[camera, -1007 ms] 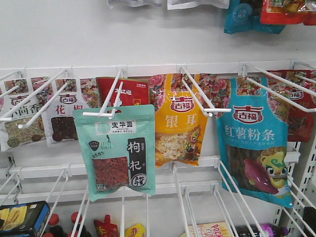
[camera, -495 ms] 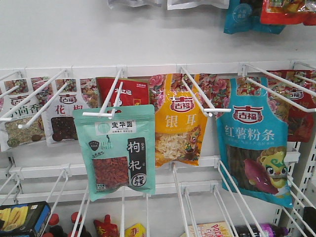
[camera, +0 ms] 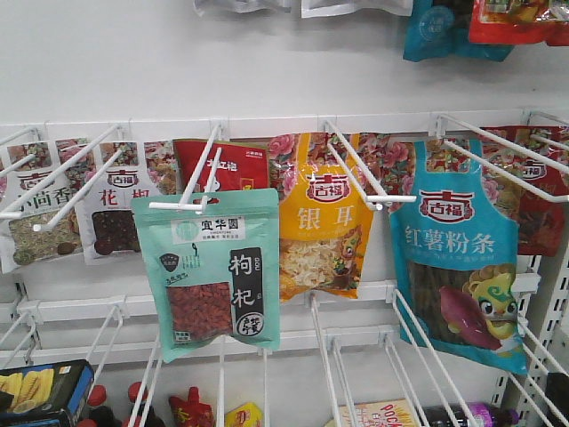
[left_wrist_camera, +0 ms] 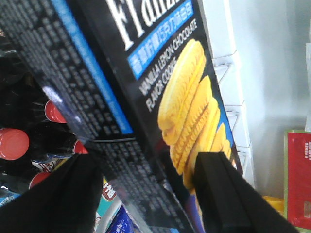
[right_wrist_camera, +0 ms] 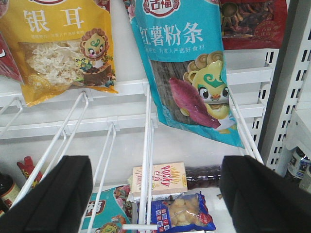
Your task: Pick snacks and fruit into basket
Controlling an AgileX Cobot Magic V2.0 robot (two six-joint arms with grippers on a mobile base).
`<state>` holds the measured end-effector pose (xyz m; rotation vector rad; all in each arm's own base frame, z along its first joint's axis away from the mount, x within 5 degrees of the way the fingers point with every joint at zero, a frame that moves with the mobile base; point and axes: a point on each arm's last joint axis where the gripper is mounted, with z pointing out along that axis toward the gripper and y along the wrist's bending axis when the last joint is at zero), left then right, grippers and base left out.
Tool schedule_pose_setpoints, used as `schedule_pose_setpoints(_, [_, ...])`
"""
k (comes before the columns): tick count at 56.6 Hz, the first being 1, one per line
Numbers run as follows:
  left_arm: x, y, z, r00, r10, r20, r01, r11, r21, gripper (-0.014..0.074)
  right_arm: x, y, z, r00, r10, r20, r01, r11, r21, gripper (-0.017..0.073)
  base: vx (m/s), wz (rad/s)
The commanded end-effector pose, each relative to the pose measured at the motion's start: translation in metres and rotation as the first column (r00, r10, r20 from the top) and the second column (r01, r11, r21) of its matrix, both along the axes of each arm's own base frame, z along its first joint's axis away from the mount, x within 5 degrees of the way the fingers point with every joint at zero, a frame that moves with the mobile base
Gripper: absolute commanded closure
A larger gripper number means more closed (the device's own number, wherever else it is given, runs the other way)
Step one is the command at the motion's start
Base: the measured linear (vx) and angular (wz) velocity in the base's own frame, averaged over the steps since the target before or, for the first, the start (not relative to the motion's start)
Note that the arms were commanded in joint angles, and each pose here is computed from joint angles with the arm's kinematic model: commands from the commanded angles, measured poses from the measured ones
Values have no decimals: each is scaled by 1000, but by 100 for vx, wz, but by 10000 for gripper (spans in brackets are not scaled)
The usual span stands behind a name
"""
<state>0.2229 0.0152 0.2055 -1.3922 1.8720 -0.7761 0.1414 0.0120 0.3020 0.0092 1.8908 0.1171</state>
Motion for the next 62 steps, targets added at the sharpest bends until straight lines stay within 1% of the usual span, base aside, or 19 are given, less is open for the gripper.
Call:
schedule_pose_setpoints(1, [2, -4, 3, 1000, -24, 21, 24, 999, -31, 109, 3, 0, 19, 994, 1, 109, 0, 1000, -8, -32, 0, 0])
schedule_pose_setpoints(8, [3, -6, 4, 999, -41, 28, 42, 998, -45, 109, 3, 0, 19, 994, 1, 109, 0, 1000, -8, -32, 0, 0])
schedule_pose_setpoints(14, [3, -7, 4, 999, -39, 29, 41, 997, -62, 109, 3, 0, 19, 994, 1, 109, 0, 1000, -8, -32, 0, 0])
schedule_pose_setpoints(23, [1, -8, 2, 1000, 18, -21, -21, 988, -154, 109, 3, 0, 19, 994, 1, 109, 0, 1000, -7, -32, 0, 0])
schedule_pose_setpoints(25, [0, -8, 2, 999, 19, -37, -25, 987, -160, 109, 3, 0, 19, 994, 1, 109, 0, 1000, -7, -32, 0, 0])
schedule_pose_setpoints(30, [0, -7, 6, 999, 5, -54, -12, 991, -130, 109, 3, 0, 19, 994, 1, 110, 0, 1000, -7, -32, 0, 0])
schedule_pose_setpoints(32, [0, -7, 12, 999, 9, -51, -15, 991, -134, 109, 3, 0, 19, 994, 1, 110, 0, 1000, -7, -32, 0, 0])
schedule_pose_setpoints(33, [0, -6, 14, 999, 0, -50, -5, 994, -111, 109, 3, 0, 19, 994, 1, 110, 0, 1000, -7, -32, 0, 0])
schedule_pose_setpoints(34, [1, -6, 17, 999, 12, -44, -17, 993, -120, 109, 3, 0, 19, 994, 1, 110, 0, 1000, -7, -32, 0, 0])
schedule_pose_setpoints(35, [1, -5, 21, 999, 6, -37, -9, 995, -98, 109, 3, 0, 19, 994, 1, 110, 0, 1000, -7, -32, 0, 0])
schedule_pose_setpoints(41, [-1, -1, 40, 998, 60, -16, -61, 995, -79, 109, 3, 0, 19, 994, 1, 110, 0, 1000, -7, -32, 0, 0])
schedule_pose_setpoints(44, [-3, 1, 44, 996, 86, -21, -87, 993, -74, 109, 3, 0, 19, 994, 1, 110, 0, 1000, -7, -32, 0, 0])
schedule_pose_setpoints(45, [-4, 1, 45, 995, 99, -23, -100, 991, -84, 109, 3, 0, 19, 994, 1, 110, 0, 1000, -7, -32, 0, 0])
schedule_pose_setpoints(46, [-5, 2, 46, 995, 96, -21, -97, 993, -66, 109, 3, 0, 19, 994, 1, 110, 0, 1000, -7, -32, 0, 0])
schedule_pose_setpoints(47, [-6, 2, 47, 994, 104, -19, -105, 992, -69, 109, 3, 0, 19, 994, 1, 110, 0, 1000, -7, -32, 0, 0])
schedule_pose_setpoints(48, [-7, 1, 48, 995, 96, -11, -97, 994, -44, 109, 3, 0, 19, 994, 1, 110, 0, 1000, -7, -32, 0, 0])
schedule_pose_setpoints(49, [-8, 1, 49, 995, 95, -6, -95, 995, -37, 109, 3, 0, 19, 994, 1, 110, 0, 1000, -7, -32, 0, 0])
schedule_pose_setpoints(54, [-8, -2, 52, 996, 89, 16, -89, 996, -15, 109, 3, 0, 19, 994, 1, 110, 0, 1000, -7, -32, 0, 0])
schedule_pose_setpoints(62, [-6, -15, 53, 999, 23, 40, -24, 999, 27, 109, 3, 0, 19, 994, 1, 110, 0, 1000, -7, -32, 0, 0])
